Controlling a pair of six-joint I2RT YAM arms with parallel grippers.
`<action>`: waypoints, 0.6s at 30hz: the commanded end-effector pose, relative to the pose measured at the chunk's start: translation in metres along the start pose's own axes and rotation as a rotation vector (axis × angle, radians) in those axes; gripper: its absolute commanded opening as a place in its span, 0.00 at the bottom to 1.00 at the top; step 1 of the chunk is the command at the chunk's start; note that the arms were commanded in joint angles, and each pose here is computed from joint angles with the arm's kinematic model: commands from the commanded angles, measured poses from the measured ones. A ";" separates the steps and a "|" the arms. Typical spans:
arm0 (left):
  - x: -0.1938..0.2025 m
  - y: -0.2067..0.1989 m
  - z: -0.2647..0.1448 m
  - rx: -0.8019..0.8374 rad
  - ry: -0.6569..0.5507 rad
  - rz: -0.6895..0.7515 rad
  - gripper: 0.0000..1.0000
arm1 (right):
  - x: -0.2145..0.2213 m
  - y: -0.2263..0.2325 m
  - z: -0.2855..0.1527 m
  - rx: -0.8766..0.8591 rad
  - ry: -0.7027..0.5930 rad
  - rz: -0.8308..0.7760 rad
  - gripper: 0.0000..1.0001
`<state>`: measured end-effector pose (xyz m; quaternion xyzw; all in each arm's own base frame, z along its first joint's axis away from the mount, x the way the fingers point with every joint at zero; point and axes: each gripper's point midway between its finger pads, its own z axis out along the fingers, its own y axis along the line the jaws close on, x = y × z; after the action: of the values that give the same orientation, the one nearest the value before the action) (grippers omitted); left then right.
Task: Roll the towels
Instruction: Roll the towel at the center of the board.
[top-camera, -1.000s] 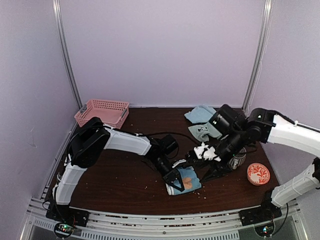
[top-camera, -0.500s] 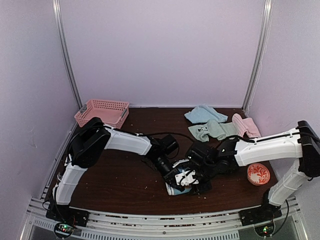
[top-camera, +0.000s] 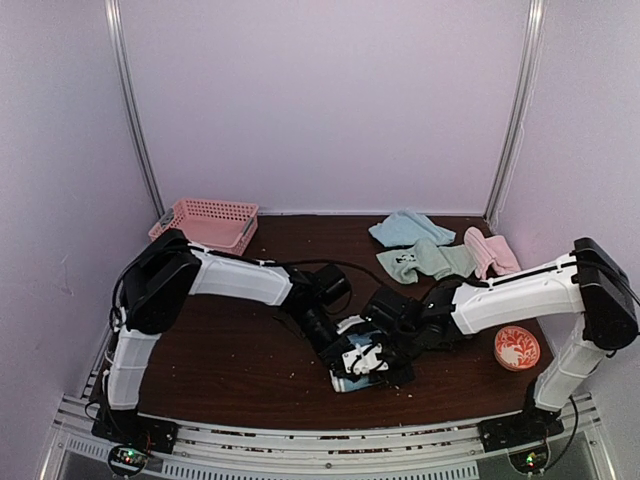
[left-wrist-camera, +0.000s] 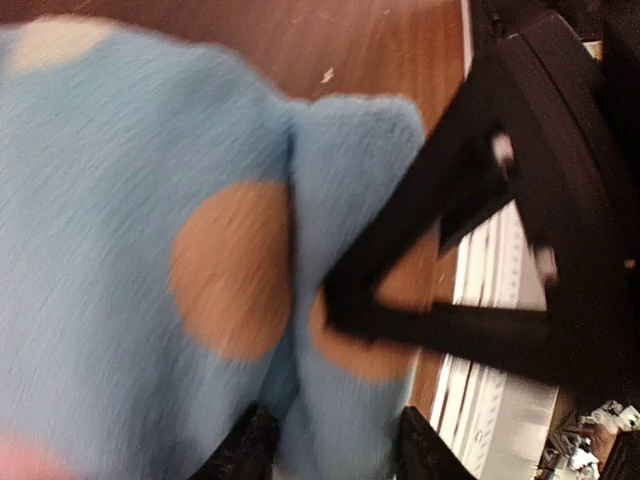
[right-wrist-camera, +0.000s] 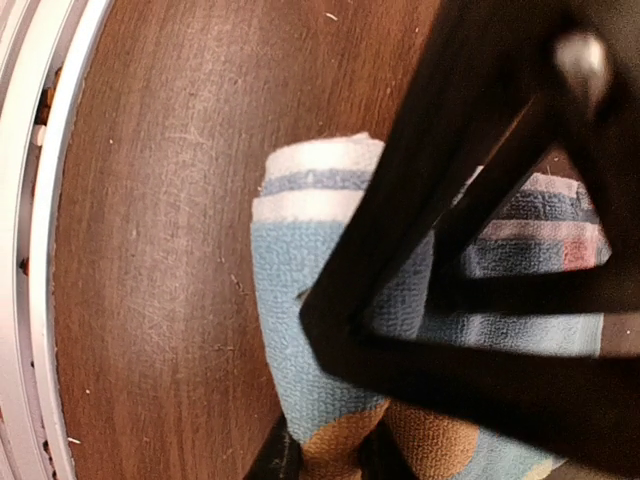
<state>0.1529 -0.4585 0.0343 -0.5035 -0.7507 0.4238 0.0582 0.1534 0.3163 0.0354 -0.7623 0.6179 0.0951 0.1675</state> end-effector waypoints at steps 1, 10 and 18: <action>0.011 0.024 -0.050 -0.238 -0.042 -0.003 0.43 | 0.017 0.040 0.006 -0.273 0.059 0.112 0.08; -0.020 -0.011 -0.172 -0.700 -0.444 0.192 0.47 | 0.022 -0.002 0.013 -0.558 0.028 0.470 0.07; -0.023 -0.079 -0.117 -0.676 -0.394 0.616 0.56 | 0.032 -0.012 0.035 -0.753 0.082 0.587 0.09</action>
<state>0.1862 -0.3858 0.1920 -0.5296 -0.7157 0.2797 -0.3593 0.1831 0.3258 0.0308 -0.5813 0.7273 0.3513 -0.0983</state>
